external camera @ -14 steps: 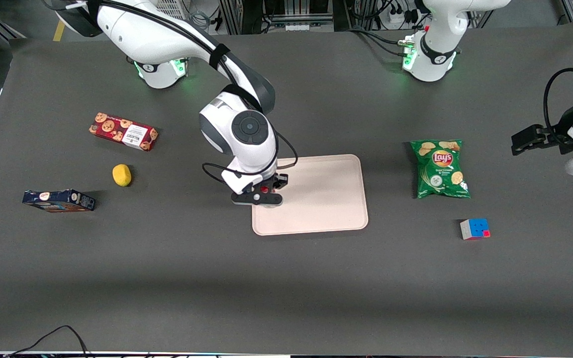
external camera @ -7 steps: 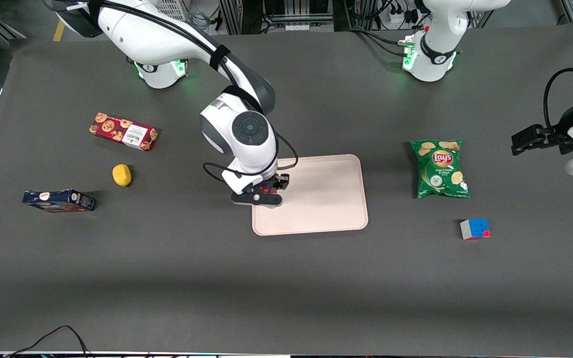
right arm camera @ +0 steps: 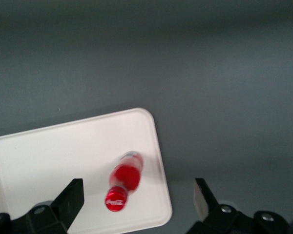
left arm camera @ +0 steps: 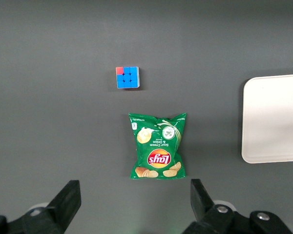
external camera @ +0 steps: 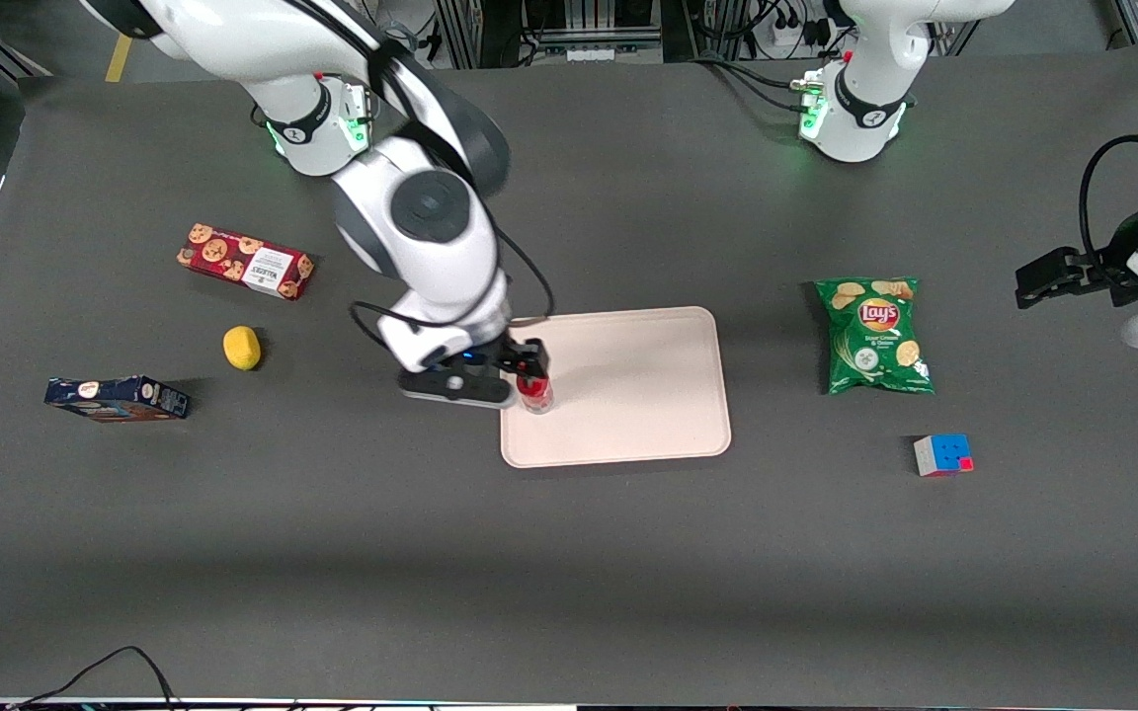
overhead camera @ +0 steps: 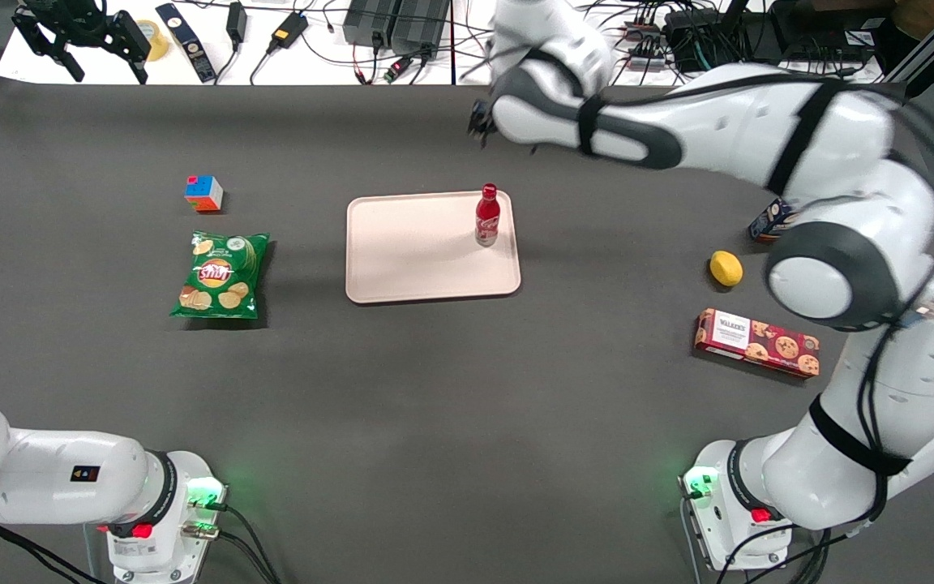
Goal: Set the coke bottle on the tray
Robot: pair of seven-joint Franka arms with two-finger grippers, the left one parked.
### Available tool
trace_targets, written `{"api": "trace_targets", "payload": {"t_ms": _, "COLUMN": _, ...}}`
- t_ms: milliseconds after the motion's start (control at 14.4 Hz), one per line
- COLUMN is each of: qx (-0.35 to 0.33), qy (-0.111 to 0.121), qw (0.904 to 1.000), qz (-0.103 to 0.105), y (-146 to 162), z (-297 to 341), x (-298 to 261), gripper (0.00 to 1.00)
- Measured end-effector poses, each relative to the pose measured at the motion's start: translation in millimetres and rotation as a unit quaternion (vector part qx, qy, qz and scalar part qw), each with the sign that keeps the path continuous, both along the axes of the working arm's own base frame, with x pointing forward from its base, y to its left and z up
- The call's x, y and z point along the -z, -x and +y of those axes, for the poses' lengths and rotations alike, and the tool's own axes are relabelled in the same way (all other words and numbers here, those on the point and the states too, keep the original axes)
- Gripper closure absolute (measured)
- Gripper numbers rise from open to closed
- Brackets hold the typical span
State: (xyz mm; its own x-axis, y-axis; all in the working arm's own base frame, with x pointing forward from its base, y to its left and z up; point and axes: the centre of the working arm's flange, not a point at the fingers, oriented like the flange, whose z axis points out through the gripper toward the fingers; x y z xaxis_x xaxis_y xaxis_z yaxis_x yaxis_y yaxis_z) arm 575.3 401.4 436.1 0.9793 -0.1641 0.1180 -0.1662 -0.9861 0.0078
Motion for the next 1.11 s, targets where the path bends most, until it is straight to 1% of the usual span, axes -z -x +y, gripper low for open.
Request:
{"api": "trace_targets", "payload": {"t_ms": 69, "qx": -0.007, "qy": 0.001, "qw": 0.9999, "qz": -0.011, "y": -2.0, "z": -18.8, "x": -31.4, "gripper": 0.0}}
{"api": "trace_targets", "payload": {"t_ms": 208, "qx": -0.02, "qy": -0.008, "qw": 0.9994, "qz": -0.027, "y": -2.1, "z": -60.1, "x": -88.1, "gripper": 0.0}}
{"api": "trace_targets", "payload": {"t_ms": 346, "qx": -0.038, "qy": -0.015, "qw": 0.9986, "qz": -0.034, "y": 3.9, "z": -104.2, "x": -125.9, "gripper": 0.0}}
{"api": "trace_targets", "payload": {"t_ms": 415, "qx": -0.045, "qy": -0.019, "qw": 0.9982, "qz": -0.034, "y": 7.6, "z": -127.7, "x": -137.8, "gripper": 0.0}}
{"api": "trace_targets", "payload": {"t_ms": 623, "qx": -0.052, "qy": -0.03, "qw": 0.9978, "qz": -0.03, "y": 17.9, "z": -211.2, "x": -158.3, "gripper": 0.0}}
{"api": "trace_targets", "payload": {"t_ms": 762, "qx": -0.054, "qy": -0.028, "qw": 0.9978, "qz": -0.028, "y": 26.0, "z": -269.0, "x": -164.0, "gripper": 0.0}}
{"api": "trace_targets", "payload": {"t_ms": 831, "qx": -0.055, "qy": -0.026, "qw": 0.9979, "qz": -0.023, "y": 30.8, "z": -295.6, "x": -165.2, "gripper": 0.0}}
{"api": "trace_targets", "payload": {"t_ms": 969, "qx": -0.059, "qy": -0.023, "qw": 0.998, "qz": 0.0, "y": 41.0, "z": -342.0, "x": -165.2, "gripper": 0.0}}
{"api": "trace_targets", "payload": {"t_ms": 1108, "qx": -0.073, "qy": -0.024, "qw": 0.997, "qz": 0.013, "y": 46.6, "z": -377.7, "x": -166.7, "gripper": 0.0}}
